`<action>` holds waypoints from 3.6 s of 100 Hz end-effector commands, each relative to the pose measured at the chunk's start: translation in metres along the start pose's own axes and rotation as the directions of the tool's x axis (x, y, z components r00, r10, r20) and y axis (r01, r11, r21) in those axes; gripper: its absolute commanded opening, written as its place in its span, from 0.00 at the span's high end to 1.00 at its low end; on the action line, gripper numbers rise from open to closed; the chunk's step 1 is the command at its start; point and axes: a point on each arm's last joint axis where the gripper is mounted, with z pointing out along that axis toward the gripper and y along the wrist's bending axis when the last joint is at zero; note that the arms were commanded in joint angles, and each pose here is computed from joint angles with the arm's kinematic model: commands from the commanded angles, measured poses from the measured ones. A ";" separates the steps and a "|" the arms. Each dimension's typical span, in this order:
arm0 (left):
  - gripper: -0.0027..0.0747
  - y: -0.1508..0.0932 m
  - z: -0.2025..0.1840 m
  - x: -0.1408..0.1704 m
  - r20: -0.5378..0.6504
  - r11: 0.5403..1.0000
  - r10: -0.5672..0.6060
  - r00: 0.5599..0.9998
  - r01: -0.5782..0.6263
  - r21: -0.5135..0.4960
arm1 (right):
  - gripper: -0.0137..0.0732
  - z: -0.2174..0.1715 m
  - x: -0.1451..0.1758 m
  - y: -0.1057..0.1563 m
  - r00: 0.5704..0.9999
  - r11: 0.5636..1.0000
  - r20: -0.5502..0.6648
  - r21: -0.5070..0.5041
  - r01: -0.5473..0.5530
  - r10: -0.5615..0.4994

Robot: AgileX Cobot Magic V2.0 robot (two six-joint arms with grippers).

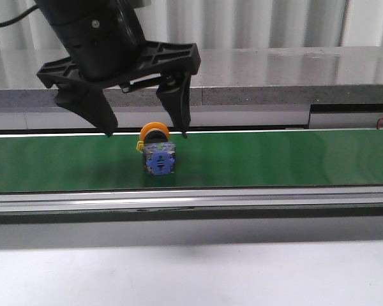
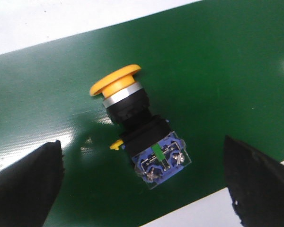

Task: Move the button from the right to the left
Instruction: 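Lower the left gripper over the button on the belt and close it, then lift the button with the left gripper and carry it over the blue tray, then lower the button into the blue tray and open the left gripper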

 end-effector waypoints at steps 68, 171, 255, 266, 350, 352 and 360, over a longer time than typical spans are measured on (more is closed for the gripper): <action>0.97 0.001 0.003 -0.011 0.045 0.999 0.035 0.998 -0.034 -0.025 | 0.92 -0.004 -0.013 -0.001 0.996 1.000 0.086 0.014 -0.001 0.000; 0.99 0.174 -0.193 0.049 0.219 0.857 -0.120 0.968 0.213 -0.469 | 0.92 -0.004 -0.013 -0.001 0.996 1.000 0.086 0.014 -0.001 0.000; 0.99 0.343 -0.126 0.057 -0.095 0.925 -0.203 0.975 0.159 -0.345 | 0.92 -0.004 -0.012 -0.001 0.996 1.000 0.086 0.013 -0.001 0.000; 0.99 0.352 -0.129 0.063 -0.090 0.942 -0.186 0.978 0.152 -0.299 | 0.92 -0.004 -0.013 -0.001 0.996 1.000 0.086 0.014 -0.001 0.000; 0.99 0.390 -0.060 0.080 -0.185 0.986 -0.039 0.982 0.008 -0.169 | 0.92 -0.004 -0.012 -0.001 0.996 1.000 0.086 0.013 -0.001 0.000; 0.99 0.390 -0.059 0.081 -0.188 0.986 -0.039 0.981 0.007 -0.169 | 0.92 -0.004 -0.012 -0.001 0.996 1.000 0.086 0.013 -0.001 0.000; 0.99 0.390 -0.058 0.082 -0.201 0.986 -0.035 0.979 0.001 -0.167 | 0.92 -0.004 -0.012 -0.001 0.996 1.000 0.086 0.013 -0.001 0.000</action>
